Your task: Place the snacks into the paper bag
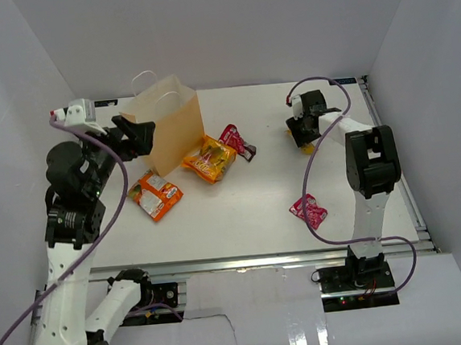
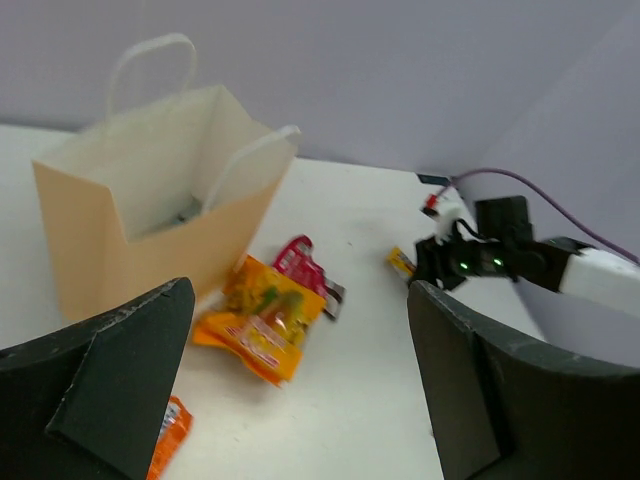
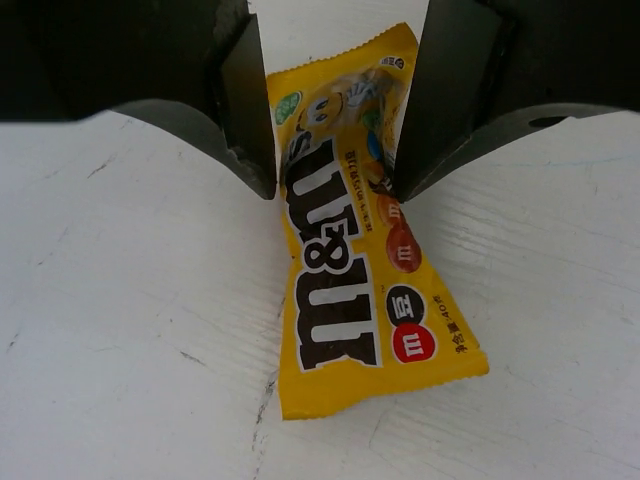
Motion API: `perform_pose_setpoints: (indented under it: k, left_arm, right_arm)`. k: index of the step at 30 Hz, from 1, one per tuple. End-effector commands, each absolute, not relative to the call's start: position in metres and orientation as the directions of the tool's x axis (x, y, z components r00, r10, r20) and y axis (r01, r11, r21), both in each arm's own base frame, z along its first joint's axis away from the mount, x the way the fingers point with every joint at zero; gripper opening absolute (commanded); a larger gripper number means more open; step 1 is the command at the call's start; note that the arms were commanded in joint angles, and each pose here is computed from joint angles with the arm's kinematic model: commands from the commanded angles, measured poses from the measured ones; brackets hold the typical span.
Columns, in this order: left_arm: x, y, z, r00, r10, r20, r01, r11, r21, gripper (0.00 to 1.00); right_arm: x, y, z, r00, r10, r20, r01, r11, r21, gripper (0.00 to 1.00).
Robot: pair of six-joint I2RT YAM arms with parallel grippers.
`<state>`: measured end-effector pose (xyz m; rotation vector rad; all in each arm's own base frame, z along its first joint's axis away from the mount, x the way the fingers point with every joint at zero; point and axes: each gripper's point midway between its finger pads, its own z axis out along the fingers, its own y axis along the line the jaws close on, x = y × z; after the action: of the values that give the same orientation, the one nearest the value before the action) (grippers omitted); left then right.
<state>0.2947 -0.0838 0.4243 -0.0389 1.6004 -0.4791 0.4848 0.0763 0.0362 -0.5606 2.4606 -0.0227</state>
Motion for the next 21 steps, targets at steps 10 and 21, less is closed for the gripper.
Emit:
perform_pose_setpoints:
  k: [10, 21]
  left_arm:
    - [0.241, -0.152, 0.305, -0.558, -0.693, -0.456, 0.19, 0.428, -0.883, 0.98]
    - [0.247, -0.222, 0.223, -0.71, -0.654, -0.261, 0.005, 0.365, -0.931, 0.98]
  right_arm:
    - [0.477, 0.082, 0.053, -0.71, -0.359, -0.606, -0.401, 0.913, -0.07, 0.23]
    - [0.335, 0.169, 0.129, -0.419, -0.428, -0.801, -0.862, 0.465, 0.203, 0.18]
